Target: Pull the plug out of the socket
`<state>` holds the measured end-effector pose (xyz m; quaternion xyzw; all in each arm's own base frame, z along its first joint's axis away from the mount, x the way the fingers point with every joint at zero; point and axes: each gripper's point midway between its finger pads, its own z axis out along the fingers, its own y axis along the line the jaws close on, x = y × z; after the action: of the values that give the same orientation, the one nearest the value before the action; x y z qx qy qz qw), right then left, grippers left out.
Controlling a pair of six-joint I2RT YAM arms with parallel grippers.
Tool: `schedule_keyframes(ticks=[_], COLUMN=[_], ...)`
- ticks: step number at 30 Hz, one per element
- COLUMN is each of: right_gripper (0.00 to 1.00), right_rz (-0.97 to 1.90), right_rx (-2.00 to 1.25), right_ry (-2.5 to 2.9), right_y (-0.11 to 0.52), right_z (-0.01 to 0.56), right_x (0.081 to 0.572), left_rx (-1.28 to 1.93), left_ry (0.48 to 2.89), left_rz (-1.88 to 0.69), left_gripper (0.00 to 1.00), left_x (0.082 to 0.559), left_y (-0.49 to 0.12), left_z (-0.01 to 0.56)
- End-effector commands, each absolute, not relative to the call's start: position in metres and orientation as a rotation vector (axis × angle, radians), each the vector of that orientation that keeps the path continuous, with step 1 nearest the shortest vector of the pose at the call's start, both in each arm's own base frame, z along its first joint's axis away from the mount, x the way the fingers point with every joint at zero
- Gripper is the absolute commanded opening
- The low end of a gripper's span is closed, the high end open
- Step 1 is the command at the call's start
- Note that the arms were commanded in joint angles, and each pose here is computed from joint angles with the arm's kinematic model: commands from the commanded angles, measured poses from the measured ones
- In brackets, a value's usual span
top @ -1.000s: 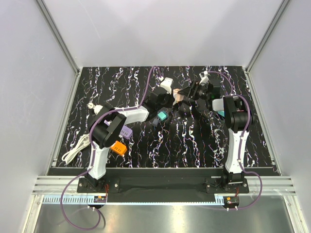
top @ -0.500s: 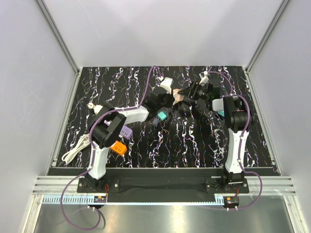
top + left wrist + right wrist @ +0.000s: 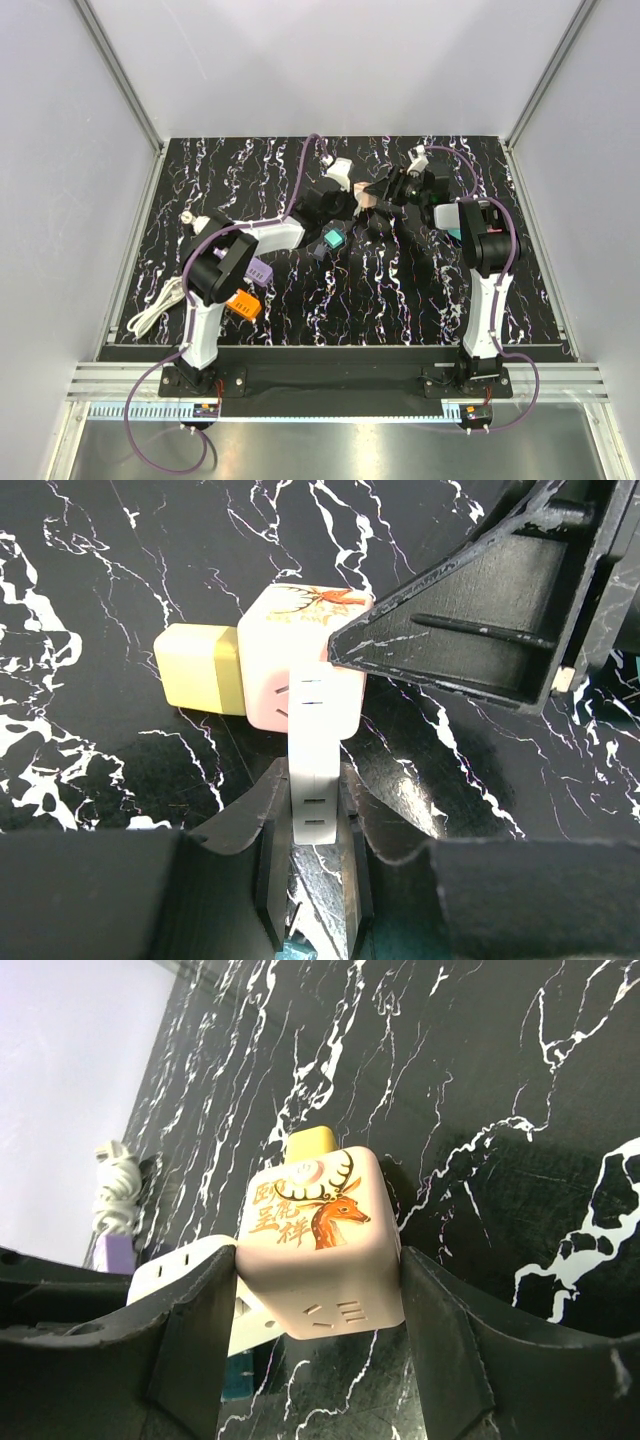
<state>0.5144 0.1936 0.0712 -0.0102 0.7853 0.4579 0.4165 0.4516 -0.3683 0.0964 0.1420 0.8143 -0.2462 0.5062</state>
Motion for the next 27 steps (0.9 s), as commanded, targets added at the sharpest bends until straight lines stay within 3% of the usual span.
schedule_keyframes(ticks=[1,27], right_gripper=[0.00,0.00], right_rz=[1.001,0.837], right_rx=[0.004,-0.015], right_ry=[1.972,2.066], right_y=[0.187,0.171], right_z=[0.080,0.071], right_x=[0.523,0.527], left_rx=[0.330,0.329], left_ry=[1.828,1.731], left_rz=[-0.708,-0.766], left_gripper=[0.00,0.00], left_x=[0.449,0.440], left_y=[-0.385,-0.376], left_z=[0.163,0.194])
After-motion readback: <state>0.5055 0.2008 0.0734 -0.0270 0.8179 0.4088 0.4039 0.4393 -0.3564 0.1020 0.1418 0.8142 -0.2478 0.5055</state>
